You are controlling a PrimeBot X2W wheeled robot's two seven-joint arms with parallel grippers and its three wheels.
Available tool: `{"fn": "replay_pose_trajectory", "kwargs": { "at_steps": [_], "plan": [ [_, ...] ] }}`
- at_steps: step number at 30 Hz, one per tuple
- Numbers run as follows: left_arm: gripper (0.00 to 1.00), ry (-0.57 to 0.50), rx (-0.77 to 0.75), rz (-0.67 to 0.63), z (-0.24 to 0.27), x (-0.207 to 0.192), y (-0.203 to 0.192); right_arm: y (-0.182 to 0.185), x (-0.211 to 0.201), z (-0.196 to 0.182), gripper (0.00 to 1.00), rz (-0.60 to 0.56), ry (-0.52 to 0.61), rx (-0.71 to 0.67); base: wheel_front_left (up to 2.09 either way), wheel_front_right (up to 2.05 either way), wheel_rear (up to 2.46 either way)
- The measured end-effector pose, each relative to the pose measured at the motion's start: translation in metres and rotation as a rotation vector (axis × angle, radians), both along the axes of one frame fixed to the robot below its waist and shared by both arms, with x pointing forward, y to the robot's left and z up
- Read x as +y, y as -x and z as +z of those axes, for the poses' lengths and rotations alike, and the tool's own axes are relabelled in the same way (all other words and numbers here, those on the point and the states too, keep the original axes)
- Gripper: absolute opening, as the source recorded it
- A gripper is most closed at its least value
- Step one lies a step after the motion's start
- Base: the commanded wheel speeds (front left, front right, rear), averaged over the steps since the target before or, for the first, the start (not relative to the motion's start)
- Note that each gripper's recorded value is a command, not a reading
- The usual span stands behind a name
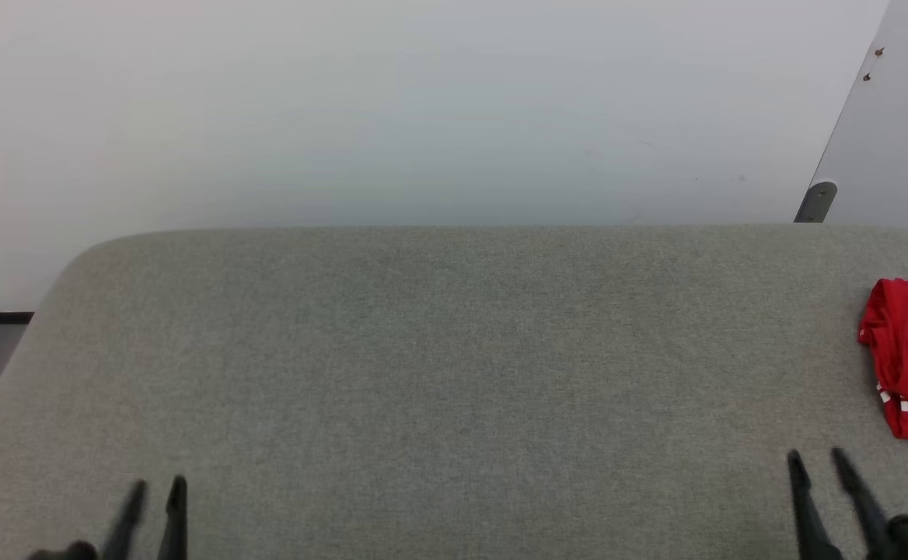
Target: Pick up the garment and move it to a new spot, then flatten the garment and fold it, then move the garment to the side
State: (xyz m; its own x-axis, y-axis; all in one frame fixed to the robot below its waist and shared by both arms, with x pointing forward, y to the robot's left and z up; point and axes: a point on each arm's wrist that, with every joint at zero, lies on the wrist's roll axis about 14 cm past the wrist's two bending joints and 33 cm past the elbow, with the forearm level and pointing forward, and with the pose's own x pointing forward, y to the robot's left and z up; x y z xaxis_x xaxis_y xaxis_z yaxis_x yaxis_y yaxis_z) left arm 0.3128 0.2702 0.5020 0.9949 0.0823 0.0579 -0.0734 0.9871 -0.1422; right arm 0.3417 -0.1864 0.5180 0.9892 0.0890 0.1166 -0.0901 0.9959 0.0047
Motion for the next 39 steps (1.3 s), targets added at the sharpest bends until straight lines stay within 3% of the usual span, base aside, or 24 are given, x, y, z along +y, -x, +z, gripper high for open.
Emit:
{"fn": "replay_pose_trajectory", "kwargs": {
  "at_steps": [4,10,39],
  "plan": [
    [0.0,0.04,0.055,0.003,-0.021,-0.008,0.007,0.005,0.001,-0.019,0.0,-0.005,-0.011,0.062,0.0,0.0,0.0],
    [0.0,0.146,0.081,0.02,-0.029,-0.01,0.006,0.006,-0.004,-0.028,0.0,-0.028,-0.118,0.109,0.0,0.0,0.0],
    [0.0,0.602,0.055,0.047,-0.023,-0.021,-0.02,-0.013,-0.014,-0.025,0.0,-0.077,-0.627,0.152,0.0,0.0,0.0]
  ]
}}
